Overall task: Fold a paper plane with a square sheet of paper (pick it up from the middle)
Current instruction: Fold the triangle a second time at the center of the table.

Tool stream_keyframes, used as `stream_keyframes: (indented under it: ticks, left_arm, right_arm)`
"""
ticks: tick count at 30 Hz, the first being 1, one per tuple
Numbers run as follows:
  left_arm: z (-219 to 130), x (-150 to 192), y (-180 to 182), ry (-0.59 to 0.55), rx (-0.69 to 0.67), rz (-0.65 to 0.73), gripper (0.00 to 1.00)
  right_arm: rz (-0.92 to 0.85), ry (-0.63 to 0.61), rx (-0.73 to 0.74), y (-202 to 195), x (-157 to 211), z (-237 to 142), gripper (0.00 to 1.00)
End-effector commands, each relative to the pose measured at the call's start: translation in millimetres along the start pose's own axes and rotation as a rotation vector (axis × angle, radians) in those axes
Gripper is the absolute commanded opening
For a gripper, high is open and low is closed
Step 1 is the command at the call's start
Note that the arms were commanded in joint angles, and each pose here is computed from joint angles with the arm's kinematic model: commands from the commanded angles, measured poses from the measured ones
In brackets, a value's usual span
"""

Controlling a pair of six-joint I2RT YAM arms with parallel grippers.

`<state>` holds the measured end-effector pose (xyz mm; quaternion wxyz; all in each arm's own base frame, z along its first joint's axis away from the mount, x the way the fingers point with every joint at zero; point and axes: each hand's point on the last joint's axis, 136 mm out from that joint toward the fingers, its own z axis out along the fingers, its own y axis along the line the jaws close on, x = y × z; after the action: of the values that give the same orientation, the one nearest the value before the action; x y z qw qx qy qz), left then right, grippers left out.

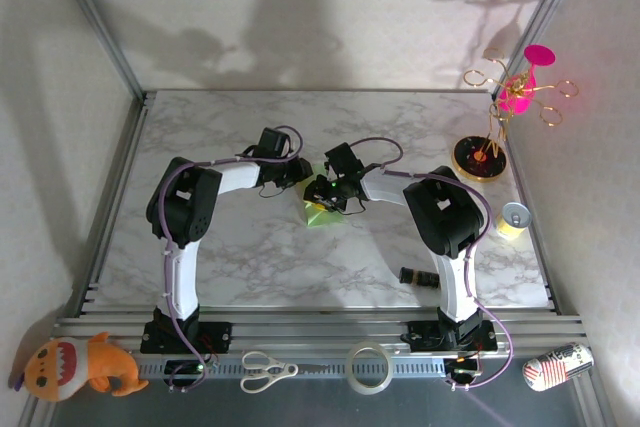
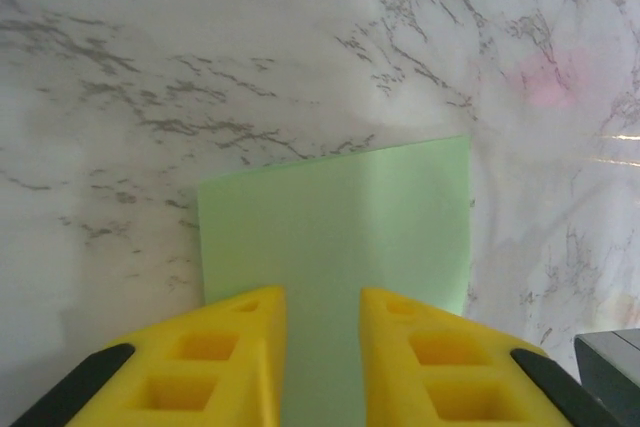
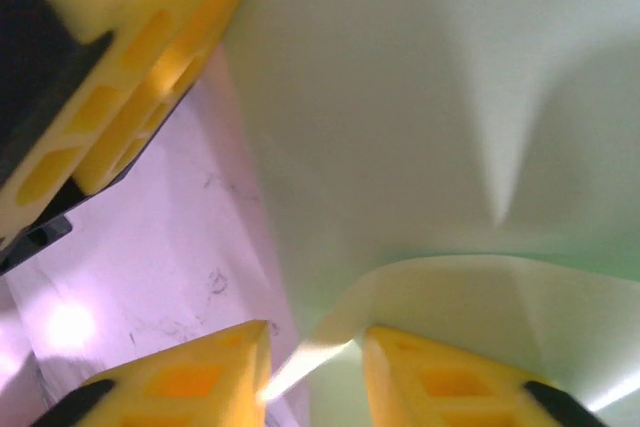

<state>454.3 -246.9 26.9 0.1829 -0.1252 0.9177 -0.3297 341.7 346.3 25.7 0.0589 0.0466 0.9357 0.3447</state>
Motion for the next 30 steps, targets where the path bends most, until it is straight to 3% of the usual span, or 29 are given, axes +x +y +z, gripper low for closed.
stream_keyframes:
  ticks: [1,4,8,21,26,30]
  left_arm:
    - [-34,-43,5,-0.113,-0.034,-0.037,0.29]
    - [-53,-65,12,-0.172,-0.034,-0.064,0.32]
    - [-68,-69,17,-0.195,-0.037,-0.073,0.33]
    - [-69,2,5,-0.071,0.027,-0.076,0.28]
    - [-66,21,1,-0.031,0.04,-0.082,0.23]
    - [-63,35,-3,-0.002,0.05,-0.079,0.19]
  right_arm:
    - [0.028,0.036,0.088,-25,12,8,0.41]
    - [0.022,0.032,0.088,-25,10,8,0.46]
    - [0.017,0.032,0.094,-27,9,9,0.44]
    - [-0.016,0.04,0.178,-54,17,12,0.37]
    - [-0.02,0.046,0.192,-59,19,13,0.2]
    - [-0.021,0.049,0.202,-63,21,13,0.14]
